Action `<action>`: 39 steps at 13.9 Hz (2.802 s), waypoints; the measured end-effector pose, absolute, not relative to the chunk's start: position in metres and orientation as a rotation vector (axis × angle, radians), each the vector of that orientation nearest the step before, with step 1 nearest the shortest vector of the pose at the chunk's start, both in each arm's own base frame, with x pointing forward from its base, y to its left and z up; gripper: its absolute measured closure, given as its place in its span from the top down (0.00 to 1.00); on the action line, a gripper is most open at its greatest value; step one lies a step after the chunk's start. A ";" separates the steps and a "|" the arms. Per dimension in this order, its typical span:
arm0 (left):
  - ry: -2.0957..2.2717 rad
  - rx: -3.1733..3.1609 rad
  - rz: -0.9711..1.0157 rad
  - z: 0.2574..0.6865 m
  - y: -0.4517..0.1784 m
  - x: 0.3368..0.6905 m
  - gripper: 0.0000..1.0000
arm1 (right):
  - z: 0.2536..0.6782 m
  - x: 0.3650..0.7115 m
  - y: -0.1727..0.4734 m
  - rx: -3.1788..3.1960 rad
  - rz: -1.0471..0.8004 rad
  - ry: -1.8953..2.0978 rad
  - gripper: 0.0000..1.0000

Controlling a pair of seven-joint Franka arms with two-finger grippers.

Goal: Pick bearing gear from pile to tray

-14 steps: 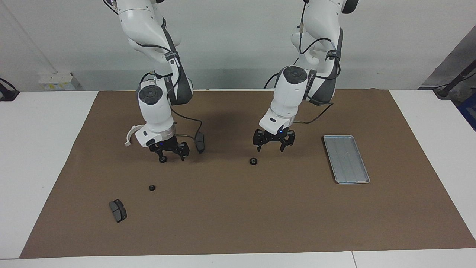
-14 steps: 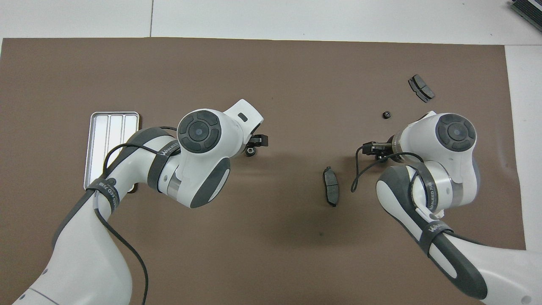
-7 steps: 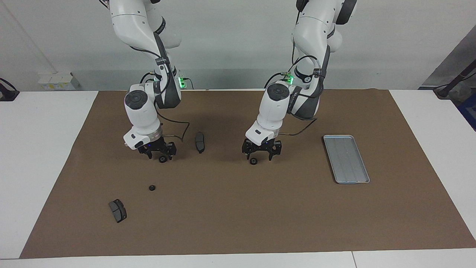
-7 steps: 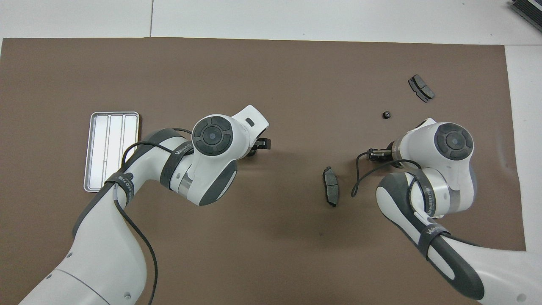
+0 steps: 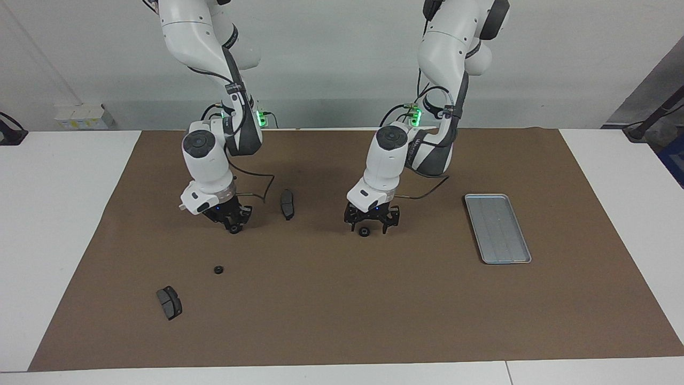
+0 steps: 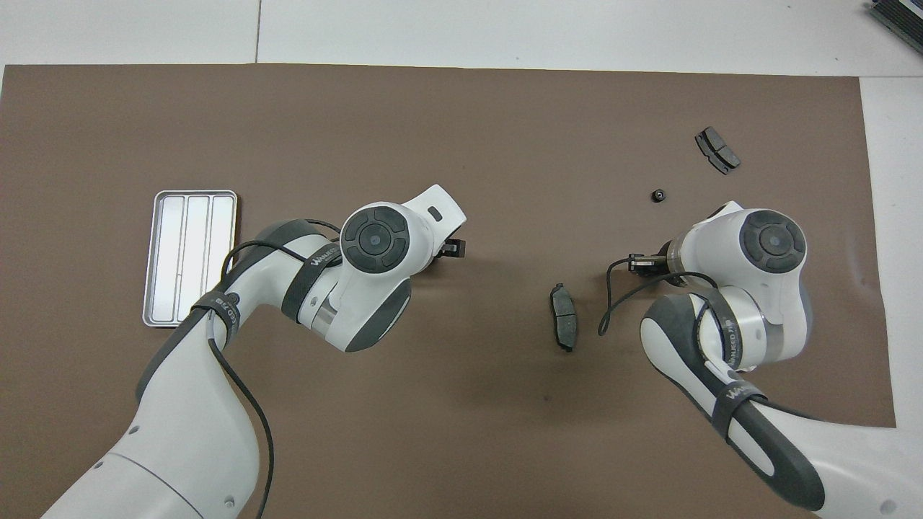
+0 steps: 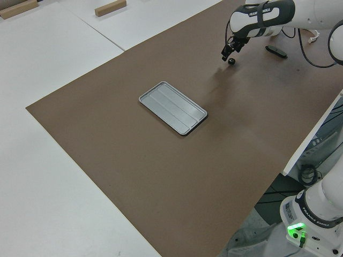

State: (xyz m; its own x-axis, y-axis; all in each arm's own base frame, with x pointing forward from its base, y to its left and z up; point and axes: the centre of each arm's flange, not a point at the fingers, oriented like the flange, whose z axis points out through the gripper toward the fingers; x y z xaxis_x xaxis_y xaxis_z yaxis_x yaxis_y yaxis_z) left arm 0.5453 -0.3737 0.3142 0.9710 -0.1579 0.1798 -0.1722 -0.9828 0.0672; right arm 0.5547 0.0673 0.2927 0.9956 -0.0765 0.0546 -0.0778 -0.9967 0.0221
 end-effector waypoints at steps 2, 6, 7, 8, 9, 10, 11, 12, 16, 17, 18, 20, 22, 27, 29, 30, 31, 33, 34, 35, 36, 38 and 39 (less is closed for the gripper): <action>-0.270 3.042 0.270 0.311 -0.375 0.545 1.00 | 0.298 0.558 0.068 3.117 0.105 -0.130 0.34; -0.288 3.046 0.255 0.304 -0.379 0.541 0.92 | 0.327 0.575 0.079 3.144 0.200 -0.168 0.34; -0.291 3.047 0.253 0.303 -0.380 0.540 0.92 | 0.333 0.578 0.084 3.156 0.210 -0.181 0.34; -0.295 3.047 0.251 0.302 -0.381 0.539 0.87 | 0.339 0.581 0.089 3.164 0.212 -0.188 0.34; -0.297 3.048 0.249 0.301 -0.382 0.538 0.87 | 0.343 0.583 0.093 3.166 0.218 -0.199 0.34; -0.300 3.049 0.244 0.300 -0.382 0.537 0.82 | 0.346 0.584 0.096 3.167 0.224 -0.210 0.34; -0.303 3.052 0.237 0.297 -0.382 0.535 0.82 | 0.348 0.585 0.096 3.167 0.229 -0.222 0.34; -0.307 3.055 0.230 0.295 -0.382 0.533 0.77 | 0.349 0.586 0.097 3.168 0.232 -0.224 0.34; -0.325 3.060 0.224 0.293 -0.385 0.528 0.62 | 0.356 0.587 0.111 3.173 0.251 -0.234 0.34; -0.326 3.060 0.226 0.294 -0.384 0.528 0.57 | 0.360 0.589 0.115 3.174 0.252 -0.237 0.34; -0.328 3.060 0.226 0.294 -0.385 0.528 0.57 | 0.365 0.590 0.119 3.175 0.248 -0.234 0.34; -0.331 3.063 0.228 0.295 -0.384 0.528 0.43 | 0.371 0.593 0.125 3.177 0.248 -0.232 0.34; -0.331 3.066 0.229 0.296 -0.383 0.528 0.36 | 0.372 0.594 0.125 3.177 0.250 -0.233 0.34; -0.327 3.068 0.226 0.297 -0.383 0.529 0.35 | 0.382 0.599 0.127 3.179 0.272 -0.231 0.34; -0.288 3.089 0.213 0.310 -0.377 0.543 0.35 | 0.392 0.603 0.134 3.181 0.265 -0.233 0.34; -0.243 3.106 0.204 0.323 -0.366 0.557 0.35 | 0.394 0.603 0.142 3.183 0.264 -0.244 0.34; -0.177 3.119 0.192 0.337 -0.350 0.575 0.35 | 0.394 0.603 0.154 3.187 0.264 -0.261 0.34; -0.006 3.131 0.168 0.362 -0.298 0.614 0.35 | 0.390 0.597 0.186 3.194 0.252 -0.301 0.34; 0.088 3.135 0.163 0.371 -0.262 0.632 0.35 | 0.387 0.592 0.209 3.200 0.249 -0.330 0.34; 0.187 3.138 0.157 0.378 -0.221 0.648 0.35 | 0.383 0.587 0.235 3.209 0.251 -0.365 0.34; 0.268 3.139 0.147 0.384 -0.183 0.659 0.35 | 0.380 0.582 0.259 3.216 0.250 -0.392 0.34; 0.376 3.144 0.116 0.393 -0.118 0.668 0.35 | 0.372 0.574 0.308 3.230 0.242 -0.440 0.34; 0.386 3.151 0.096 0.395 -0.090 0.669 0.35 | 0.363 0.569 0.340 3.235 0.226 -0.465 0.34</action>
